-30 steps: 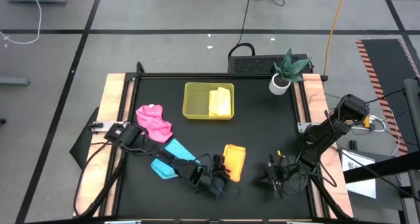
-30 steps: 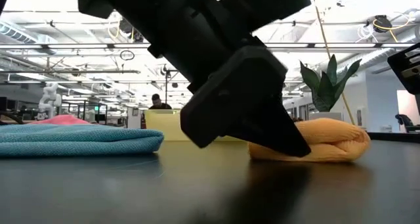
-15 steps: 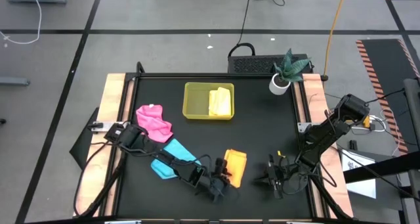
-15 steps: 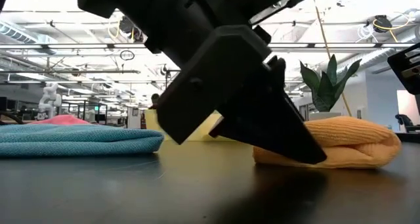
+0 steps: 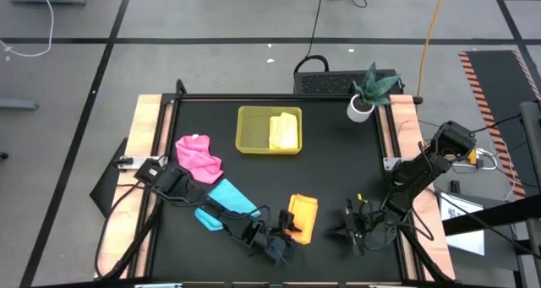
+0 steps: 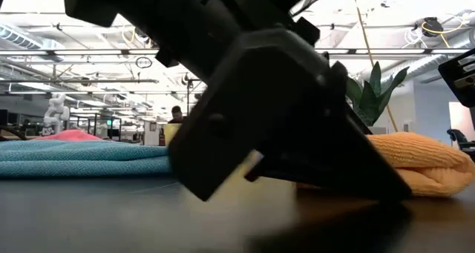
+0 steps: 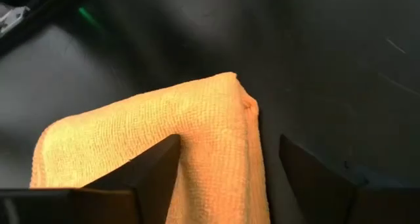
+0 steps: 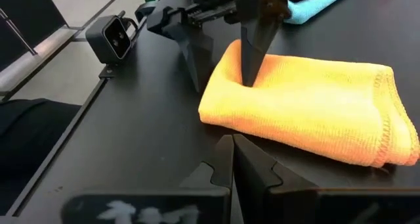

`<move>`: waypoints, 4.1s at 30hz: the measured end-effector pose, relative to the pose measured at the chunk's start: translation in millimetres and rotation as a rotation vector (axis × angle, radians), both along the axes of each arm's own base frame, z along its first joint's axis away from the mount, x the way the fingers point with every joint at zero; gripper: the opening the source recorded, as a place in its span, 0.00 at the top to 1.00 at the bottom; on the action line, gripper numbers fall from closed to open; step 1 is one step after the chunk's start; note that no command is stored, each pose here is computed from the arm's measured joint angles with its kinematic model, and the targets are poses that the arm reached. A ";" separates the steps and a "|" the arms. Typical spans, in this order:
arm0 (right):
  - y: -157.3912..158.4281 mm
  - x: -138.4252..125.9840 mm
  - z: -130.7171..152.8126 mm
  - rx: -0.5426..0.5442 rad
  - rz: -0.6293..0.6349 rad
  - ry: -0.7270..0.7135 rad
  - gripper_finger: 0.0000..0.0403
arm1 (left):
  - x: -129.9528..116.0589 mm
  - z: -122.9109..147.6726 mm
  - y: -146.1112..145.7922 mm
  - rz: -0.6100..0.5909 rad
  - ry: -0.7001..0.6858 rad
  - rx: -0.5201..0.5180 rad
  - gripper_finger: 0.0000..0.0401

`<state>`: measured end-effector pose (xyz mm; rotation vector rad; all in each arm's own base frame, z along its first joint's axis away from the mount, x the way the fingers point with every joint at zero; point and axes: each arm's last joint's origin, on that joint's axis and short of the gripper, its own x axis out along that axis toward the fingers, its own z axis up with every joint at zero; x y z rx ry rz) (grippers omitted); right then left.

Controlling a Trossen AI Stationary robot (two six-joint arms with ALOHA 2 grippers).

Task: Fold microfiber towels
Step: Put the orange folded microfiber cloth in the yellow bin

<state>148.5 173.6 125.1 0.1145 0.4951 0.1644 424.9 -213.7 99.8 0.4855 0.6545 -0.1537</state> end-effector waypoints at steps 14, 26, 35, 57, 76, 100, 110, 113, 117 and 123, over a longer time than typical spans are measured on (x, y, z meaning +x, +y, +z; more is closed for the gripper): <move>0.0 -0.1 -0.1 0.003 0.001 0.003 0.99 | 9.9 5.5 7.5 0.044 0.031 -0.059 0.84; 2.0 -2.3 -0.1 0.005 0.015 0.003 0.99 | 5.3 79.5 31.7 0.171 0.013 -0.192 0.97; 1.9 -2.3 -0.1 -0.021 0.028 -0.004 0.99 | -14.7 155.3 89.9 0.271 0.006 -0.140 0.97; -35.6 6.9 -18.0 -0.313 0.026 -0.013 0.99 | -58.6 176.1 339.1 0.365 0.258 0.317 0.98; -68.2 -15.8 -23.2 -0.092 -0.044 -0.221 0.99 | -76.2 86.4 315.1 0.200 0.344 0.329 0.90; -68.2 -15.9 -23.2 -0.087 -0.045 -0.220 0.99 | -80.0 103.3 309.6 0.335 0.441 -0.095 0.39; -68.5 -16.1 -24.3 -0.098 -0.043 -0.212 0.99 | -79.9 114.5 341.2 0.444 0.360 -0.262 0.47; -68.8 -16.4 -25.3 -0.103 -0.043 -0.202 0.99 | -81.5 97.3 351.9 0.459 0.396 -0.308 0.60; -68.8 -16.5 -25.7 -0.104 -0.043 -0.199 0.99 | -70.3 69.5 354.4 0.410 0.407 -0.329 0.76; -69.2 -16.9 -27.0 -0.111 -0.042 -0.188 0.99 | -62.7 45.7 347.4 0.347 0.488 -0.164 0.87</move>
